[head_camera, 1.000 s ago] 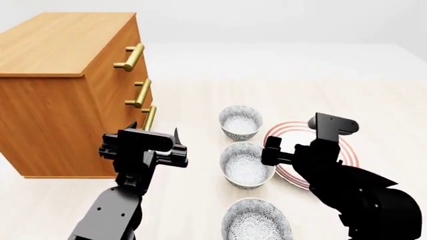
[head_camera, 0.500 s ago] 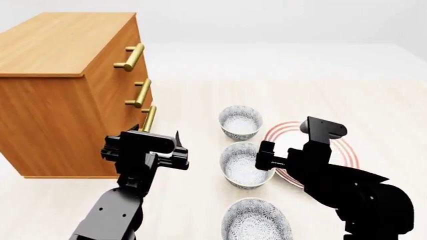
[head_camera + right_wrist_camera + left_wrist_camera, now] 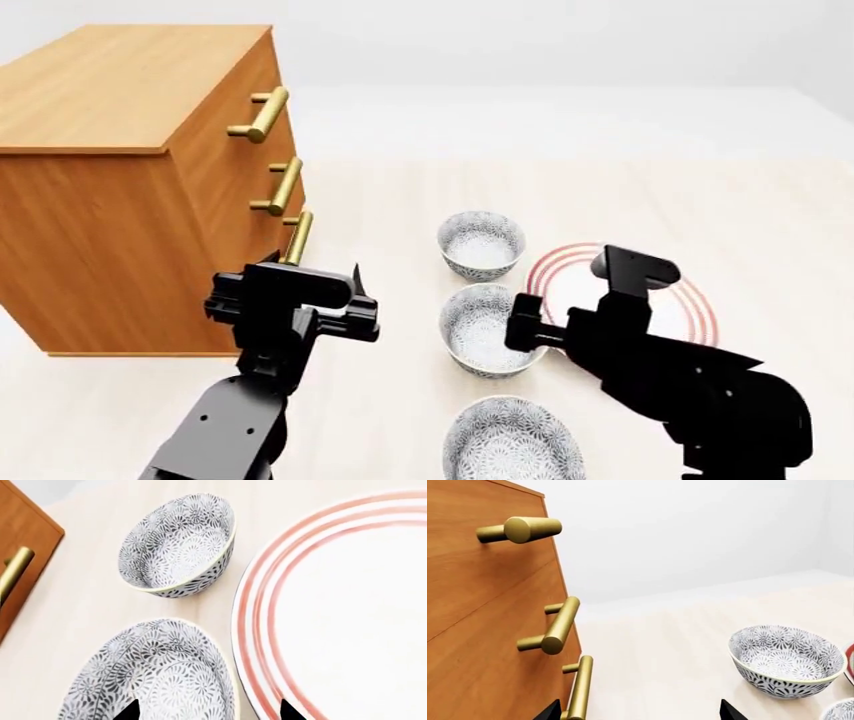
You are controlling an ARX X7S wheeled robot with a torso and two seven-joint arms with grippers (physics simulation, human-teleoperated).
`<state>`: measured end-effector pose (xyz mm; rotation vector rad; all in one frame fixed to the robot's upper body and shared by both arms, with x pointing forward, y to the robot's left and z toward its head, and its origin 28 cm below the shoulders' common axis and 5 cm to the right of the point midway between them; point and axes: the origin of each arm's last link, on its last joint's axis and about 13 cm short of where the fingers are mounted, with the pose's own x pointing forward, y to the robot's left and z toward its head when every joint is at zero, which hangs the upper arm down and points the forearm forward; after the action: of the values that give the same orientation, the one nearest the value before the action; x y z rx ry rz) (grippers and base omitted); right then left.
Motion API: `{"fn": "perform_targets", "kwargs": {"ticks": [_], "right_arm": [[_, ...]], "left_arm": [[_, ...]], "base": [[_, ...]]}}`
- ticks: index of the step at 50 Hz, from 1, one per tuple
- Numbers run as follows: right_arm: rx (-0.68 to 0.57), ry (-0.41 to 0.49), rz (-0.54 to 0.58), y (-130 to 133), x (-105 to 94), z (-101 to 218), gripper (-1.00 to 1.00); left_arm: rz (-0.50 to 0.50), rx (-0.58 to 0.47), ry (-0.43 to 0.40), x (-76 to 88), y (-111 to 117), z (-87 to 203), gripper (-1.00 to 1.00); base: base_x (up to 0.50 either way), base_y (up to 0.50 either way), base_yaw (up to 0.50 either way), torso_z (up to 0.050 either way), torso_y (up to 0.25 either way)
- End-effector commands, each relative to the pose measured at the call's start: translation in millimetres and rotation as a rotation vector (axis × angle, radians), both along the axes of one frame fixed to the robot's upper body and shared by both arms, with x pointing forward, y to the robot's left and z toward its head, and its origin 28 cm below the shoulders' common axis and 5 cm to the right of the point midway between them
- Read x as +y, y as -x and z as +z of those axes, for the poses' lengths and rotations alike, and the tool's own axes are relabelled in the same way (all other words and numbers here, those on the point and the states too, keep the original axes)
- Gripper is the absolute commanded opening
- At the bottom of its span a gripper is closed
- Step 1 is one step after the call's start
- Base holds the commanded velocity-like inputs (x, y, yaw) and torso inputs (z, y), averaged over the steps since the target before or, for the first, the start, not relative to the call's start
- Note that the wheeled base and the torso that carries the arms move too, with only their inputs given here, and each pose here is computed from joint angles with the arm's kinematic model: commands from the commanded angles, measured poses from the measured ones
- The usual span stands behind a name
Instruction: Stack the bowl in the middle on the bowl at the back.
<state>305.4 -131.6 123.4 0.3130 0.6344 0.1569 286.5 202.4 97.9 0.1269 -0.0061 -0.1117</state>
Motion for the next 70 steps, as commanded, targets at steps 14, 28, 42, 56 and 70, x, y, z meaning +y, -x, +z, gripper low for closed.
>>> {"fn": "perform_targets", "kwargs": {"ticks": [14,28,42,56,70], "right_arm": [[0.019,0.003,0.049,0.4,4.7,-8.5,1.00],[0.020,0.009,0.084,0.8,8.1,-10.5,1.00],[0.025,0.010,0.107,0.9,9.9,-12.3,1.00],[0.030,0.012,0.127,1.7,11.1,-14.7,-1.00],[0.029,0.012,0.143,2.7,12.4,-15.4,-1.00]], "left_arm": [[-0.001,0.005,-0.002,-0.1,-0.8,-1.7,1.00],[-0.005,0.010,-0.001,-0.2,-1.0,-2.4,1.00],[-0.004,0.015,0.000,-0.1,-1.6,-3.5,1.00],[-0.006,0.024,0.003,0.1,-2.1,-5.6,1.00],[-0.009,0.029,0.005,0.1,-1.8,-6.8,1.00]], "base": [[0.00,0.00,0.00,0.000,0.000],[0.00,0.00,0.00,0.000,0.000],[0.00,0.00,0.00,0.000,0.000],[0.00,0.00,0.00,0.000,0.000],[0.00,0.00,0.00,0.000,0.000]]}}
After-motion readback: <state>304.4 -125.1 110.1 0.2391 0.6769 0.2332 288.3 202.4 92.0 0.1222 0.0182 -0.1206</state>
